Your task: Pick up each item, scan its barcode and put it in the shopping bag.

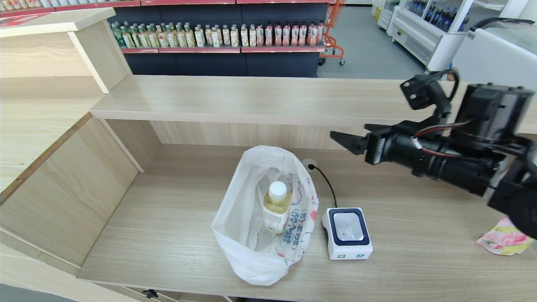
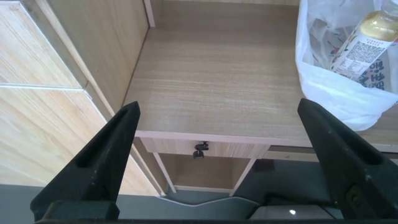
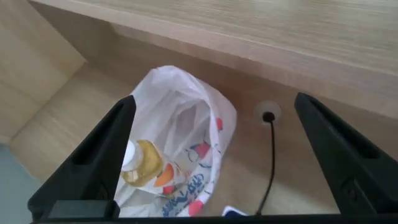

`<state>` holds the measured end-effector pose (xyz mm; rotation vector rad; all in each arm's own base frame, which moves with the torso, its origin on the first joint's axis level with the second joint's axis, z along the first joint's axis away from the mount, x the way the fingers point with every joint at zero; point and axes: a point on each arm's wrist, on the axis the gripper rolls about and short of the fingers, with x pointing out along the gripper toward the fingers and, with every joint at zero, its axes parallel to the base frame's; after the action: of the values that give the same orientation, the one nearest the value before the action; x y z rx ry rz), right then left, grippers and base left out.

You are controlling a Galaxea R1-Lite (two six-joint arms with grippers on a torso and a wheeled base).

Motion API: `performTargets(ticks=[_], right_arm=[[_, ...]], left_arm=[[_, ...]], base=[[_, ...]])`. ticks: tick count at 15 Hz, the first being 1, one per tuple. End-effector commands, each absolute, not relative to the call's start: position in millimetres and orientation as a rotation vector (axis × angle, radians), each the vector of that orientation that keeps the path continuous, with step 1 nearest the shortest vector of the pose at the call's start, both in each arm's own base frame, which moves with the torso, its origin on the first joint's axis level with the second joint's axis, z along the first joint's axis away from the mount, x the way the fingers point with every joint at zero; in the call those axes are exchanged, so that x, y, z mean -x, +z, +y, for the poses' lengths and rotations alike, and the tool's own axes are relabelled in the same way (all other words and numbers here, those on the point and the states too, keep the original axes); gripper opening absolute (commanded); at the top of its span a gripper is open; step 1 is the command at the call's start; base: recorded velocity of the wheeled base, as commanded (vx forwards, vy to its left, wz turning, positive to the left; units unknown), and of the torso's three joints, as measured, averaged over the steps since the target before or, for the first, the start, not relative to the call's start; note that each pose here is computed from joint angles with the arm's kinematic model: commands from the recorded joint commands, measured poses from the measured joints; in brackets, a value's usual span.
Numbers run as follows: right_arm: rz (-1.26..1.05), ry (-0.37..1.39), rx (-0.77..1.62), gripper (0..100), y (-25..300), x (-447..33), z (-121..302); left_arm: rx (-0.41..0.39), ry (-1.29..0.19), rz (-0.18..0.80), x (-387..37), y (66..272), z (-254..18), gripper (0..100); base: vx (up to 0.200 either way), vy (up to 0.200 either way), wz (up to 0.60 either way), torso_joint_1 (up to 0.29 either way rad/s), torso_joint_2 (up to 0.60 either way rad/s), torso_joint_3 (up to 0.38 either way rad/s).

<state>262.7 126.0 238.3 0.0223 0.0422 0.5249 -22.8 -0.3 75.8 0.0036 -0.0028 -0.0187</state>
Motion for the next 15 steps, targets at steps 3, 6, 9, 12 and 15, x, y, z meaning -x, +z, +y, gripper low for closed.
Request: performTargets(ticks=[3, 6, 9, 12, 15], right_arm=[[0.148, 0.24, -0.18, 100, 265.4, -187.1, 49.5], [0.237, 0.144, -0.244, 100, 260.8, -170.2, 30.5], [0.264, 0.133, -0.279, 100, 259.3, -162.5, 28.6], [0.284, 0.125, -0.289, 100, 253.9, -160.6, 27.8], [0.327, 0.088, -0.347, 100, 248.6, -163.3, 25.1]], left_arm=[[-0.003, -0.018, -0.002, 22.7, 75.8, -0.3, 100], [-0.003, -0.018, -0.002, 22.7, 75.8, -0.3, 100], [-0.002, -0.018, -0.002, 22.7, 75.8, -0.3, 100], [0.008, -0.018, -0.001, 22.7, 75.8, -0.3, 100], [0.008, -0.018, -0.001, 22.7, 75.8, -0.3, 100]], base=[[0.0, -0.2, 0.0, -0.001, 0.01, 0.002], [0.0, -0.2, 0.0, 0.002, 0.01, 0.001], [-0.067, -0.2, 0.0, 0.002, 0.0, 0.002], [-0.2, -0.2, 0.0, 0.01, 0.0, 0.002], [-0.2, -0.2, 0.0, -0.006, 0.01, 0.002]])
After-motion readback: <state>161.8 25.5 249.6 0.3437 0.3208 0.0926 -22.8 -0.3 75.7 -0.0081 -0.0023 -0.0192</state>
